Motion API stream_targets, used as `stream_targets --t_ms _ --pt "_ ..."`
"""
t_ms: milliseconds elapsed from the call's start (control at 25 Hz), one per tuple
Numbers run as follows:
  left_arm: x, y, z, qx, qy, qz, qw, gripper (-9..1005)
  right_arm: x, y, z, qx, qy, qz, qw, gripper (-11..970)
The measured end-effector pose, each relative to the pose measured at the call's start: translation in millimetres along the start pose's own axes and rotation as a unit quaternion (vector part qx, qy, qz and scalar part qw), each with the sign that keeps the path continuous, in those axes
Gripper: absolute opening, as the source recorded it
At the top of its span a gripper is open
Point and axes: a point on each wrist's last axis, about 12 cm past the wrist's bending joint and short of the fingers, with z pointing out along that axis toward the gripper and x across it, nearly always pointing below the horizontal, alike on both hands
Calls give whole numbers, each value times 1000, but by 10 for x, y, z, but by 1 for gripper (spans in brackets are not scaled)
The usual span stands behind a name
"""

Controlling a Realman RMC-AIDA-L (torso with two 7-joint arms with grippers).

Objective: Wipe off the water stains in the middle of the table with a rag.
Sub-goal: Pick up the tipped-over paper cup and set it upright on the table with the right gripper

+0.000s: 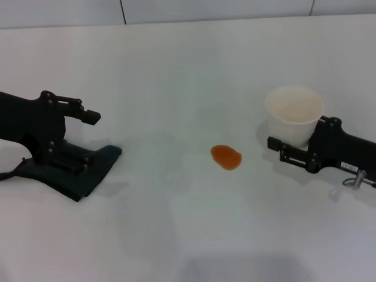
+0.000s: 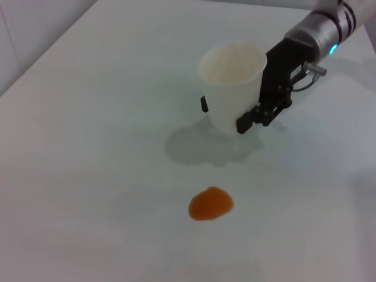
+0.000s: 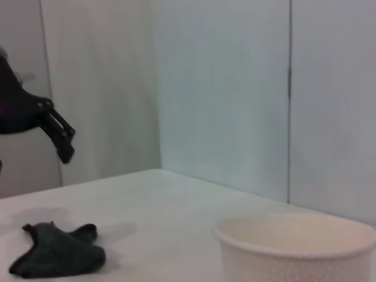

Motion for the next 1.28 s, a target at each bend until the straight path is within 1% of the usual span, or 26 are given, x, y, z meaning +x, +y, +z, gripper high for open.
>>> stream_targets --t_ms 480,880,1080,1280 --pt "11 -7 30 0 2 -4 1000 877 243 82 16 46 36 2 998 684" --pt "23 -15 40 0 2 -7 1000 876 276 109 6 53 36 10 998 692" --pt "32 -22 45 0 2 -9 1000 875 299 118 -26 56 39 12 998 840" --pt "45 -32 49 2 2 -11 1000 875 312 121 -83 59 37 12 998 840"
